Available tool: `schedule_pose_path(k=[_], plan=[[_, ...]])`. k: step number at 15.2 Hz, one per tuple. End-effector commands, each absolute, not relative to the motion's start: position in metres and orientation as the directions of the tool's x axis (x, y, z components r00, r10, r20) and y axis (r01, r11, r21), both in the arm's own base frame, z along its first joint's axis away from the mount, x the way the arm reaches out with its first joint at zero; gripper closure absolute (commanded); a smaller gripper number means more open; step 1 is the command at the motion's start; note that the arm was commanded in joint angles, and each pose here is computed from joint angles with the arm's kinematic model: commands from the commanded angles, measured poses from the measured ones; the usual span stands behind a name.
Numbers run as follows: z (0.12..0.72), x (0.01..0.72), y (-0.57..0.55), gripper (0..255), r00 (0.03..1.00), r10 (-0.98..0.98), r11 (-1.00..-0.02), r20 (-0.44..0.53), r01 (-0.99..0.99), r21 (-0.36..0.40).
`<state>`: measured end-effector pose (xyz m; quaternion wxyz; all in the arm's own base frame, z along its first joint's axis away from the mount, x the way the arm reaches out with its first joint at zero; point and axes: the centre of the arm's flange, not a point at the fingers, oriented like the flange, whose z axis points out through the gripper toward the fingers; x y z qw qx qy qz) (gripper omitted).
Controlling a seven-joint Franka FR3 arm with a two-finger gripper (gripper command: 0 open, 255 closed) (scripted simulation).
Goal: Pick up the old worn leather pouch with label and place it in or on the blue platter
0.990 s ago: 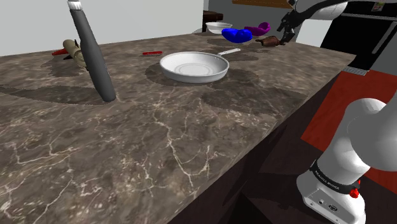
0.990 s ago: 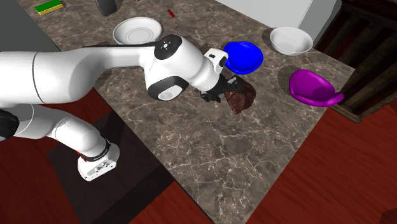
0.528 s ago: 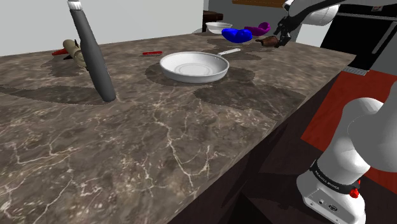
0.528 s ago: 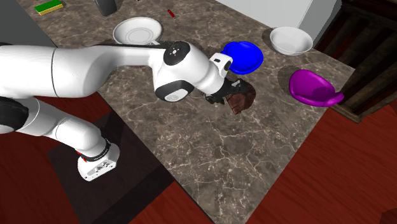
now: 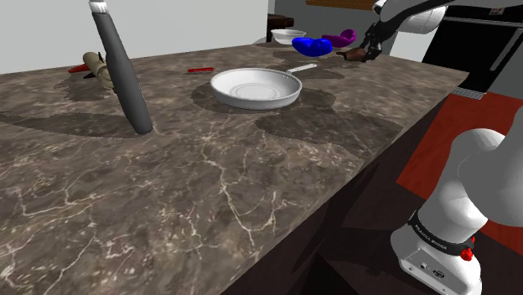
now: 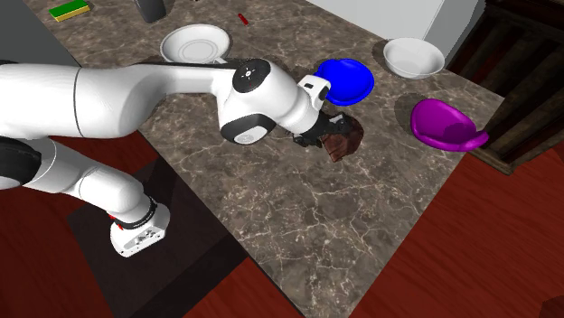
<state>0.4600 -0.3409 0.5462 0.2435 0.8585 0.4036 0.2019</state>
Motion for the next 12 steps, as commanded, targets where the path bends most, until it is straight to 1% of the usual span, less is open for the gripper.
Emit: schedule_pose_path(k=[1,7,12], plan=[[0.546,0.46,-0.341,255,0.593,0.791,-0.556,0.15,0.595,0.58],[0.546,0.46,-0.341,255,0.593,0.791,-0.556,0.15,0.595,0.58],[0.572,0.46,-0.341,255,0.593,0.791,-0.556,0.15,0.595,0.58]])
